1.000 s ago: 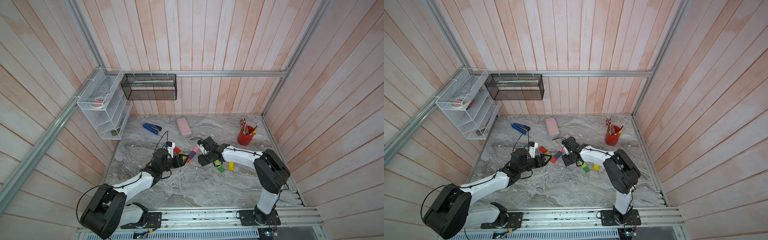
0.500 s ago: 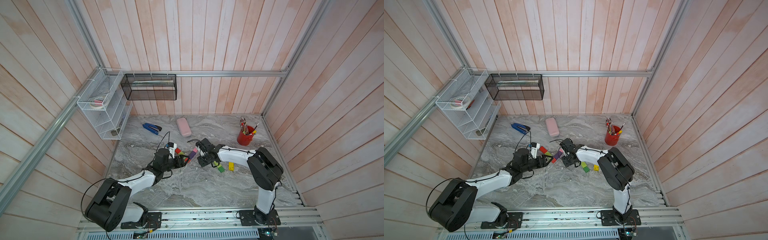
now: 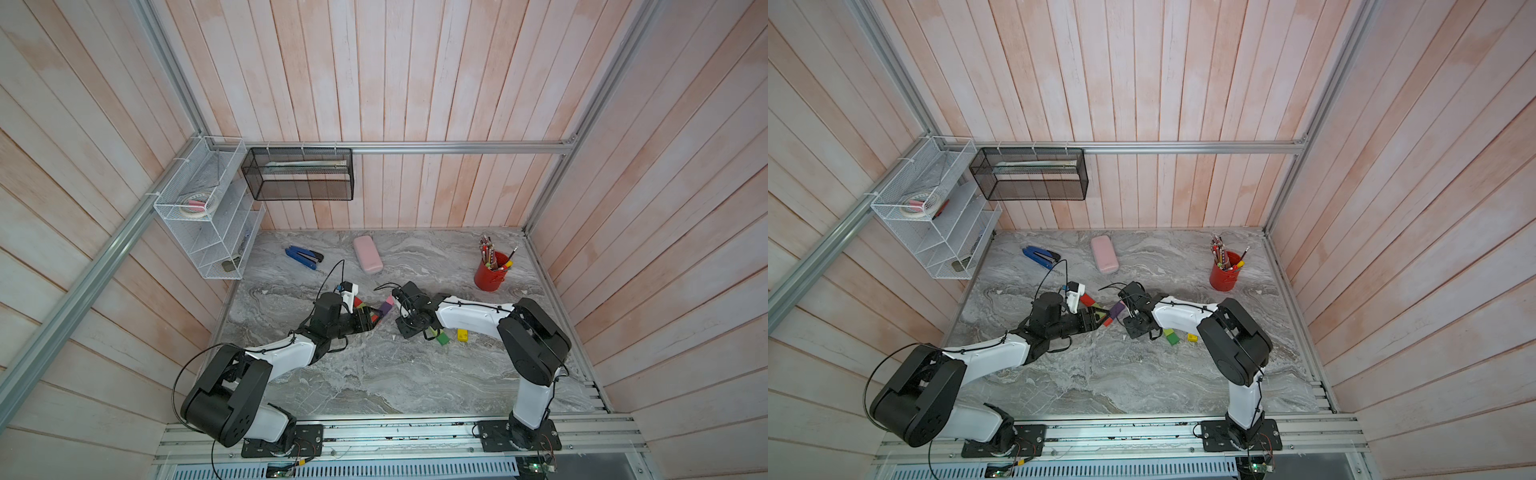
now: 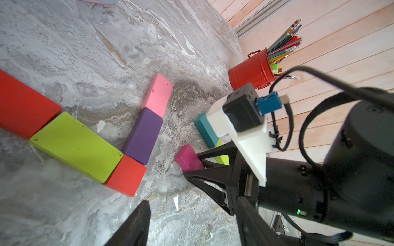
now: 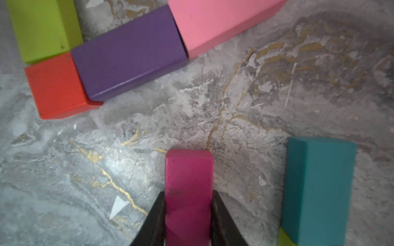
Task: Assemble the letter v with building blocks
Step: Pick up the building block from the center of the board, then place the building block at the center of the board.
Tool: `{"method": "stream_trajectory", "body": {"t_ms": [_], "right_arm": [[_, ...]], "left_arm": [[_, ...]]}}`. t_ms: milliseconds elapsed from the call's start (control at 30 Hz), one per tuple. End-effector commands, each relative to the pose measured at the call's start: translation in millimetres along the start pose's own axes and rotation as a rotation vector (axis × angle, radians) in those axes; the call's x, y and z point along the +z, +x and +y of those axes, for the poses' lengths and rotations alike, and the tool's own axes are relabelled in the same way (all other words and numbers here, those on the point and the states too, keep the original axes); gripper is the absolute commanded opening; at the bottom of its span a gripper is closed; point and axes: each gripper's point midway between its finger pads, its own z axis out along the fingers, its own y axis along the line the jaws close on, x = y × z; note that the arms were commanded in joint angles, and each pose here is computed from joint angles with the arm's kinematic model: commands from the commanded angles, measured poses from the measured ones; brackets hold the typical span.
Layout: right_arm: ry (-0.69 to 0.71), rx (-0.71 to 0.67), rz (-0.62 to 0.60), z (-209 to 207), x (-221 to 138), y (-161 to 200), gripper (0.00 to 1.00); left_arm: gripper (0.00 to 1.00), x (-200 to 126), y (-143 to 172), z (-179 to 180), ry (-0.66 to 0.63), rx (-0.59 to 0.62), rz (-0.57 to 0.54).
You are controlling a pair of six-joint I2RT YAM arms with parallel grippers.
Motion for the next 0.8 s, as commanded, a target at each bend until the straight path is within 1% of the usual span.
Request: {"method": "stream_trajectory", "body": {"t_ms": [0, 200, 267, 367, 533, 633, 733, 767], "right_arm": [[-0.006, 0.006, 0.059, 1, -10, 18, 0.0], [-0.022, 0.042, -0.08, 3, -52, -23, 0.0], [-0.015, 0.076, -0.121, -3, -67, -33, 0.0], [0.02, 0.167, -0.16, -25, -87, -39, 0.0], [0.086, 0.361, -0.169, -79, -101, -23, 0.0], [0.086, 0.498, -0.162, -107, -99, -5, 0.0], [0.045, 0.635, -0.151, -125, -93, 12, 0.0], [0.031, 0.661, -0.152, -126, -91, 16, 0.0]], "left_arm": [[0.65, 0, -7, -15, 0.039, 0.044, -0.027], [0.64, -1, -10, -21, 0.033, 0.078, -0.037], [0.59, -2, -13, -26, 0.038, 0.096, -0.044], [0.48, -1, -12, -44, 0.069, 0.156, -0.046], [0.36, 25, 10, -83, 0.069, 0.326, 0.03], [0.26, 43, 25, -98, 0.09, 0.365, 0.074], [0.18, 60, 38, -114, 0.117, 0.395, 0.118], [0.16, 66, 43, -118, 0.121, 0.409, 0.136]]}}
